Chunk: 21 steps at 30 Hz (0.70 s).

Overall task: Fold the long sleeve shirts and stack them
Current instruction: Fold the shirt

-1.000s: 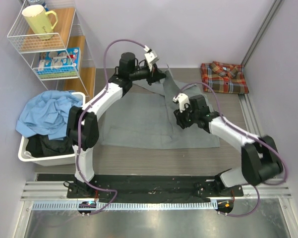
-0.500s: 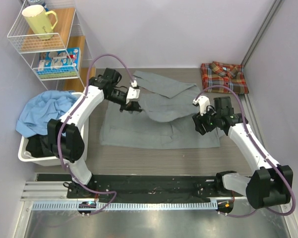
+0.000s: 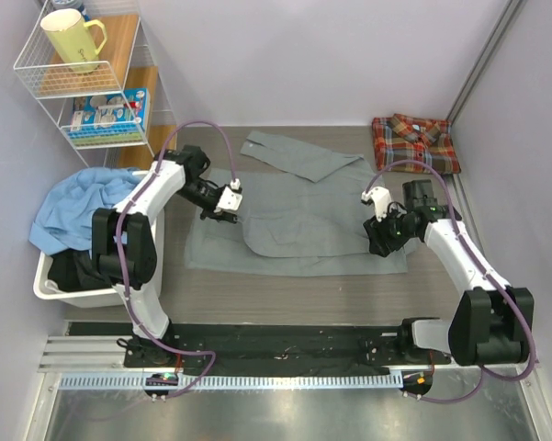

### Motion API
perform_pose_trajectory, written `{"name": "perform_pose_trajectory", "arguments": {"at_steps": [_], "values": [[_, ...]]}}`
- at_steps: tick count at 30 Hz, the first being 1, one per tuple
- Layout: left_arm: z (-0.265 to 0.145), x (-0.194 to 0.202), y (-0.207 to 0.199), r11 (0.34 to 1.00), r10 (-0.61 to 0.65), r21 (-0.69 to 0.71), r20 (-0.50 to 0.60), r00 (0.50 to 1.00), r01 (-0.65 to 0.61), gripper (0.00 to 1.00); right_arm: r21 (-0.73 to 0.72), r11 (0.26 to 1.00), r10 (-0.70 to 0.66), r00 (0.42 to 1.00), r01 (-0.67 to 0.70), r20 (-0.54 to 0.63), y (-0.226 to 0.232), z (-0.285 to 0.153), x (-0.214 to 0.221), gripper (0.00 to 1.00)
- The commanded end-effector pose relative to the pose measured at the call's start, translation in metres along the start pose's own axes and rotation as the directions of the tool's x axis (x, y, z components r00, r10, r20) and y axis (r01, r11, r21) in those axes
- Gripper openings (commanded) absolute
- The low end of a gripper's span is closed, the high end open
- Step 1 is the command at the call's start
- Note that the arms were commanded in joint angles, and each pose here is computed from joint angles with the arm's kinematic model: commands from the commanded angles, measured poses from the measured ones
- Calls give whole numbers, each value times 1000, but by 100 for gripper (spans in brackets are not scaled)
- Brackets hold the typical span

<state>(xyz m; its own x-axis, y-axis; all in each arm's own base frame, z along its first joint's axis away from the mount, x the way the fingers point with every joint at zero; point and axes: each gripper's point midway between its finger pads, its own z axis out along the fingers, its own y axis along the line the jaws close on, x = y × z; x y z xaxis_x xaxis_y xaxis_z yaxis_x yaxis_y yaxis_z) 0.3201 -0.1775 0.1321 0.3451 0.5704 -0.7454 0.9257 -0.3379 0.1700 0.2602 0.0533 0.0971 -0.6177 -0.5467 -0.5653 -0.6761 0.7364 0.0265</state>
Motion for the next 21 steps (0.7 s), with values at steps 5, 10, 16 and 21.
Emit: {"name": "perform_pose_trajectory", "arguments": {"at_steps": [5, 10, 16, 21], "values": [[0, 29, 26, 993, 49, -106, -68, 996, -56, 28, -58, 997, 48, 999, -49, -18, -9, 18, -13, 51], [-22, 33, 26, 983, -63, -178, -46, 997, 54, 51, -50, 994, 94, 996, -93, 15, -25, 24, -39, 49], [-40, 20, 46, 925, -205, -323, 23, 979, 201, 56, -78, 994, 79, 997, -81, -27, -31, 30, -45, 41], [-14, -15, 88, 890, -277, -352, 85, 957, 289, 53, -122, 992, 30, 998, -37, -60, -25, 30, -40, 40]]}}
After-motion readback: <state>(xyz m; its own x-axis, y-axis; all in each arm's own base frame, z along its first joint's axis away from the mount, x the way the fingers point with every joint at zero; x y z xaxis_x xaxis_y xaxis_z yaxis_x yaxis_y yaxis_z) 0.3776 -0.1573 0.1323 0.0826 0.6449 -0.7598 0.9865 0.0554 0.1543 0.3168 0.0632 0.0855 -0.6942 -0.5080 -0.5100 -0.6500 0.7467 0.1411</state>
